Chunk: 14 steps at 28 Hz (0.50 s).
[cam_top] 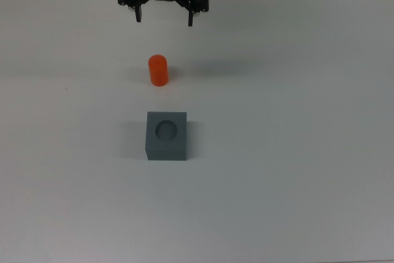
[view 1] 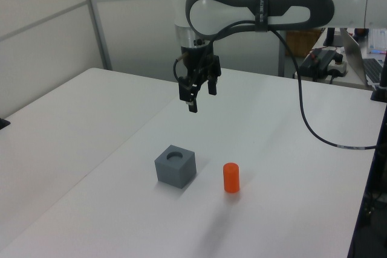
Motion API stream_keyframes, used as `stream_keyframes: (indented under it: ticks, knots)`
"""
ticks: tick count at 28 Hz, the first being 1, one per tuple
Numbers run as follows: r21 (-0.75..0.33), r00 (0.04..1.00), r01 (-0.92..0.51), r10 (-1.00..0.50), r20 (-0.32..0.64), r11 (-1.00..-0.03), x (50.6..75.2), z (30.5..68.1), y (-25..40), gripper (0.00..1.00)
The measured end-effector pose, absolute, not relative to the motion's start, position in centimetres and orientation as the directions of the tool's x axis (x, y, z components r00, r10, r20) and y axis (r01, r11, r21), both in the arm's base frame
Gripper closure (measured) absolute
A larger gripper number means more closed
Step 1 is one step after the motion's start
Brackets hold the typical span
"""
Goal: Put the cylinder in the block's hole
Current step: 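Move the open gripper toward the orange cylinder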
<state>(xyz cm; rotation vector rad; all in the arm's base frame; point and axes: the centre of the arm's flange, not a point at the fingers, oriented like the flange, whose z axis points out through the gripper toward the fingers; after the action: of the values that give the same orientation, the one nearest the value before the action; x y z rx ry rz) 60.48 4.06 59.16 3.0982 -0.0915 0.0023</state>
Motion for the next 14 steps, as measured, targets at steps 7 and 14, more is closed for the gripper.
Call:
stream_keyframes:
  ticks: [7,14]
  knots:
    - [0.041,0.999,-0.041,-0.041,-0.004,-0.998,61.0,58.3,4.1,0.00]
    - [0.041,0.999,-0.034,-0.034,-0.006,-0.999,61.1,57.9,4.3,0.00]
